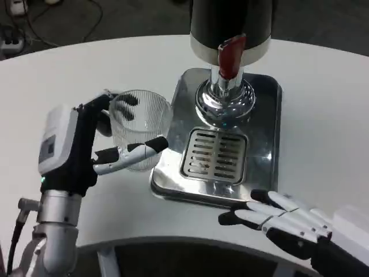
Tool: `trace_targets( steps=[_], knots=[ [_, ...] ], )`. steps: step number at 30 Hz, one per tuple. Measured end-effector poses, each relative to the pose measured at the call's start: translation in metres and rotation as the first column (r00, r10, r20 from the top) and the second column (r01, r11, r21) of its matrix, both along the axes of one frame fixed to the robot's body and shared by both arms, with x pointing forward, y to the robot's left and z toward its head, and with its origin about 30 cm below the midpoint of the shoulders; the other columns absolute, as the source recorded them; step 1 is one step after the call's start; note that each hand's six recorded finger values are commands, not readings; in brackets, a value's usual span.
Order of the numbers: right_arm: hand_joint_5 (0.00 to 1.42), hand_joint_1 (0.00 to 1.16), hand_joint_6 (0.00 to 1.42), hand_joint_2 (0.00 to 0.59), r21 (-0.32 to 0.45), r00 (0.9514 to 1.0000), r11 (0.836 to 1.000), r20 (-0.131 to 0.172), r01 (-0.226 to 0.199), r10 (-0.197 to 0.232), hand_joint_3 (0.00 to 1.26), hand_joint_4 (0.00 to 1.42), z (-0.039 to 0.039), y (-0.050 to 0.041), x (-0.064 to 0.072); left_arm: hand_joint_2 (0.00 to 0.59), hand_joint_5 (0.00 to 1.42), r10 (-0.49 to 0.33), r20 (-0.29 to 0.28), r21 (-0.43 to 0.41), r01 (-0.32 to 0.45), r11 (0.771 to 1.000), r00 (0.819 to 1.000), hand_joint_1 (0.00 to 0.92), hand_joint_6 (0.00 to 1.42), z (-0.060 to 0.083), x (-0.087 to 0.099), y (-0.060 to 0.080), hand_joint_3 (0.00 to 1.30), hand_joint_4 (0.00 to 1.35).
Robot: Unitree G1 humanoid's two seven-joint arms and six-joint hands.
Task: Grasp the cup under the faucet to collect the drink, then remove the cup.
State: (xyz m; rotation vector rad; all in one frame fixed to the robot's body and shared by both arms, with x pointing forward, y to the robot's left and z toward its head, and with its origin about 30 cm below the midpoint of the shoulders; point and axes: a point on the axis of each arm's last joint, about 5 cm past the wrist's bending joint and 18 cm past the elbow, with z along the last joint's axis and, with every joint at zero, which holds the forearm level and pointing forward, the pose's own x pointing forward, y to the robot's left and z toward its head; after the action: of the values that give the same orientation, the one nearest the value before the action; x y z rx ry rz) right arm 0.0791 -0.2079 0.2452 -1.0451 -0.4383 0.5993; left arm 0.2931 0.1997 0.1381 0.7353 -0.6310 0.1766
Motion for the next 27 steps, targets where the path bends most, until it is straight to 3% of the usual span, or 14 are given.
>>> trace_targets(
  steps=[7, 27],
  knots=[
    [0.00, 0.52, 0.00, 0.448, -0.003, 1.0000, 1.000, -0.006, 0.006, -0.006, 0.14, 0.08, -0.0005, -0.0011, -0.002, 0.057, 0.90, -0.013, -0.050, 0.029, 0.015, 0.999, 0.999, 0.716, 0.86, 0.001, 0.016, -0.009, 0.74, 0.78],
    [0.00, 0.52, 0.00, 0.448, -0.001, 1.0000, 1.000, 0.007, -0.002, 0.002, 0.14, 0.09, 0.0010, -0.0001, 0.001, 0.054, 0.90, -0.072, -0.059, 0.107, 0.078, 0.991, 0.996, 0.680, 0.85, 0.016, 0.035, -0.036, 0.74, 0.78]
  ],
)
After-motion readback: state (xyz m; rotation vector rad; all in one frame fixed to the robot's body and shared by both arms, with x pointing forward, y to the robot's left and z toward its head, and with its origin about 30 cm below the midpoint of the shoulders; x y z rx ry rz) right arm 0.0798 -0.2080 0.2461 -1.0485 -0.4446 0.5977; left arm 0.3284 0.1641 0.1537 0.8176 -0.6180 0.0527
